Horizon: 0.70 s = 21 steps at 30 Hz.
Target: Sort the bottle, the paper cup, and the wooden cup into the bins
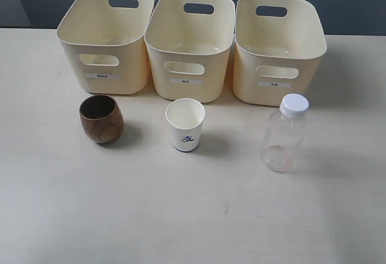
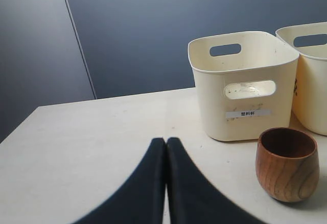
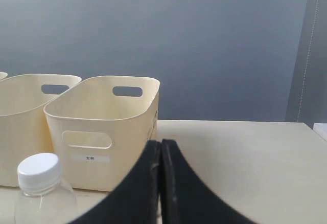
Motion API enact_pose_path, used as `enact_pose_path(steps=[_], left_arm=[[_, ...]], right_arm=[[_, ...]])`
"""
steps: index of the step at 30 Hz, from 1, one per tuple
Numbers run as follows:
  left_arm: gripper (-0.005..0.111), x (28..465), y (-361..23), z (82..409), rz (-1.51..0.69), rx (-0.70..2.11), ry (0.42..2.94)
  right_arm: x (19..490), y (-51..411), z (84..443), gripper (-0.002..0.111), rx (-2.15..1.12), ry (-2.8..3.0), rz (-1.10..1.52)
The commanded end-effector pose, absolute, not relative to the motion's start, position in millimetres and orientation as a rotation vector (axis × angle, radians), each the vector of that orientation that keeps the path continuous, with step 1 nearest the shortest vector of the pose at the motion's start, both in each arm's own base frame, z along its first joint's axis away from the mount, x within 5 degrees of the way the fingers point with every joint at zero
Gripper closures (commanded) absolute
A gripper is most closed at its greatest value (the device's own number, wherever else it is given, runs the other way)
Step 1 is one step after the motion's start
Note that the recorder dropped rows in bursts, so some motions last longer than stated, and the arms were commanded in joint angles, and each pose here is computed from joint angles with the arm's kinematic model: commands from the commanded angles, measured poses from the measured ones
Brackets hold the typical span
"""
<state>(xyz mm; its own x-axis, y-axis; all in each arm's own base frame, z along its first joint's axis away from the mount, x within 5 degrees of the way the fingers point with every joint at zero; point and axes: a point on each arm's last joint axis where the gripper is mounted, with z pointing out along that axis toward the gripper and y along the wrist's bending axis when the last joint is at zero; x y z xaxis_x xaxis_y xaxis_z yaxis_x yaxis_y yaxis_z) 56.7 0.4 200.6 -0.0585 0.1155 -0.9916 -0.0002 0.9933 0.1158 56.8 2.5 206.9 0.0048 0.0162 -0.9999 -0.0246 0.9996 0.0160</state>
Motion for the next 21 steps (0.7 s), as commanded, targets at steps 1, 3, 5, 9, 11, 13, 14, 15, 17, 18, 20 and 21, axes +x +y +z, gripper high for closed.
enact_pose_path(steps=[1, 3, 5, 9, 11, 13, 14, 15, 17, 18, 20, 21], left_arm=[[0.107, 56.4, 0.4, 200.9, 0.094, 0.087, 1.617], [0.107, 56.4, 0.4, 200.9, 0.094, 0.087, 1.617], [0.107, 56.4, 0.4, 200.9, 0.094, 0.087, 1.617], [0.107, 56.4, 0.4, 200.9, 0.094, 0.087, 1.617], [0.107, 56.4, 0.4, 200.9, 0.094, 0.087, 1.617], [0.107, 56.4, 0.4, 200.9, 0.094, 0.087, 1.617], [0.107, 56.4, 0.4, 200.9, 0.094, 0.087, 1.617], [0.107, 56.4, 0.4, 200.9, 0.094, 0.087, 1.617], [0.107, 56.4, 0.4, 200.9, 0.094, 0.087, 1.617], [0.107, 56.4, 0.4, 200.9, 0.094, 0.087, 1.617], [0.107, 56.4, 0.4, 200.9, 0.094, 0.087, 1.617], [0.107, 56.4, 0.4, 200.9, 0.094, 0.087, 1.617]], right_arm=[[56.5, 1.9, 207.0, 0.109, -0.002, 1.552, 0.025], [56.5, 1.9, 207.0, 0.109, -0.002, 1.552, 0.025], [56.5, 1.9, 207.2, 0.109, -0.002, 1.55, 0.024], [56.4, 1.8, 207.6, 0.109, 0.015, 1.545, 0.041], [56.4, 2.5, 207.9, 0.109, 0.116, 1.539, 0.157], [56.4, 2.8, 209.2, 0.109, 0.245, 1.516, 0.299], [56.3, 2.0, 210.5, 0.109, 0.295, 1.494, 0.341], [56.3, 1.4, 211.4, 0.109, 0.349, 1.475, 0.391], [56.3, 1.6, 211.7, 0.109, 0.42, 1.46, 0.47], [56.2, 1.0, 212.1, 0.109, 0.43, 1.452, 0.474], [56.1, -1.3, 213.8, 0.109, 0.444, 1.426, 0.459], [56.0, -1.6, 214.1, 0.109, 0.445, 1.423, 0.455]])
